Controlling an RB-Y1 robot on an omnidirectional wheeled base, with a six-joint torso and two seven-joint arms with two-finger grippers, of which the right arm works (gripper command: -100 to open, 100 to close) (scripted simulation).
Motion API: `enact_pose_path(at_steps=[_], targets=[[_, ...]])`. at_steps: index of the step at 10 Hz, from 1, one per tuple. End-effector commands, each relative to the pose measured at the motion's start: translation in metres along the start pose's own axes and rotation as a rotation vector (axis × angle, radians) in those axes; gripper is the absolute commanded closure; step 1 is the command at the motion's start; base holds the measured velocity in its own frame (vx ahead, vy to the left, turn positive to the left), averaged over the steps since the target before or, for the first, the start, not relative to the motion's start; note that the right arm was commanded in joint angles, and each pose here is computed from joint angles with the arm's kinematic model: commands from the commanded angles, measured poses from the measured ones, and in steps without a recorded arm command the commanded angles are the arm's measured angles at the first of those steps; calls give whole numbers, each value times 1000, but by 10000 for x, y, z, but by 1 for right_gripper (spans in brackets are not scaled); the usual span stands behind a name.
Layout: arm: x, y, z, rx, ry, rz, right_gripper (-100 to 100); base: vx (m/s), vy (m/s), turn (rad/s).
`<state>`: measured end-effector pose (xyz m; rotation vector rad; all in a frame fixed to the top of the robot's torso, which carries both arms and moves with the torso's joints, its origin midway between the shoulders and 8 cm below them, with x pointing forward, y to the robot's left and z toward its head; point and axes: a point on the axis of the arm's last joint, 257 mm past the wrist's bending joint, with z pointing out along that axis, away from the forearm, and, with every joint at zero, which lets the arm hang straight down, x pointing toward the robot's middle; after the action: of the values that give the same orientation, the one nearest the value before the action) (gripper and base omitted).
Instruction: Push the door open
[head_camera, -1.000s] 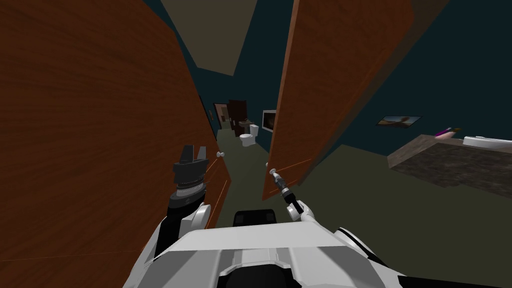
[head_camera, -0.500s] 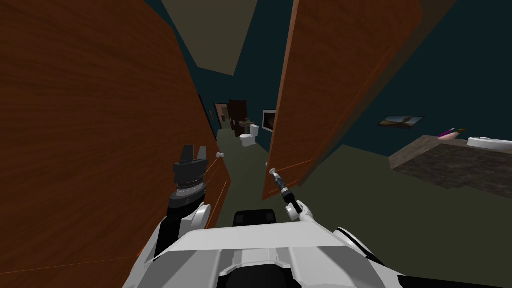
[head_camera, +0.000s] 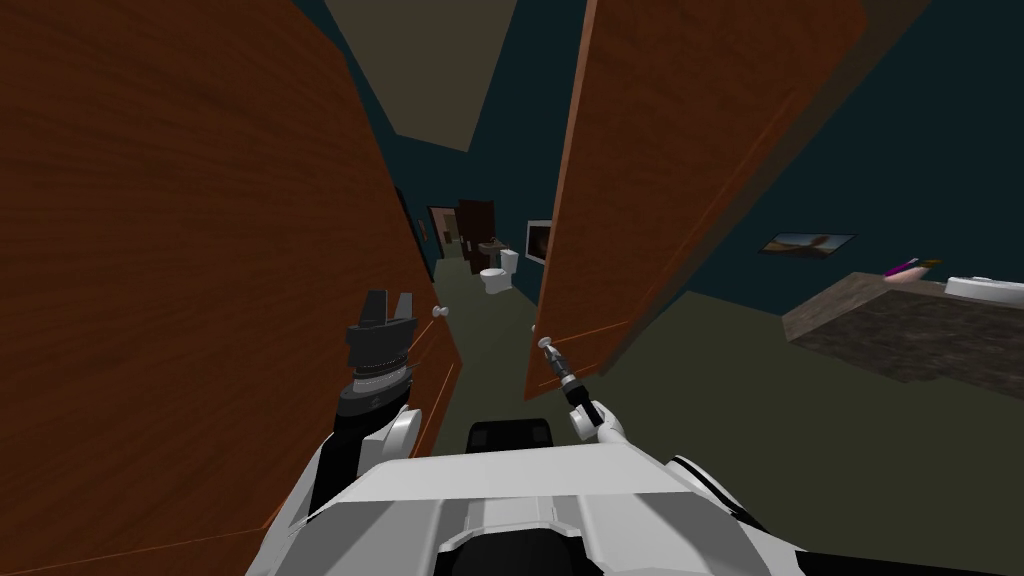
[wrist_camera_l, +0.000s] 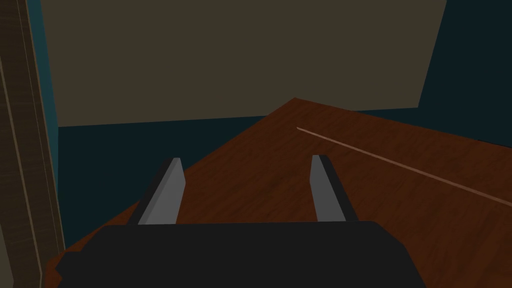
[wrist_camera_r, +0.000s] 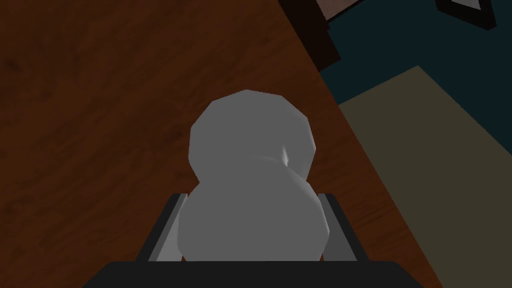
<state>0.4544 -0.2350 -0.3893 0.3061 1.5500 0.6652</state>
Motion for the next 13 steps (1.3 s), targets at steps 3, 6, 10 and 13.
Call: enact_pose_path(at_steps=[3, 6, 10, 13], targets=[[-89, -41, 43, 14, -30, 108, 100, 39, 8, 1], [-102, -42, 61, 22, -47, 209, 100, 45, -3, 4], [-114, -44, 79, 30, -65, 313, 100, 38, 4, 0], [-126, -45, 96, 37, -84, 418, 100, 47, 3, 2]])
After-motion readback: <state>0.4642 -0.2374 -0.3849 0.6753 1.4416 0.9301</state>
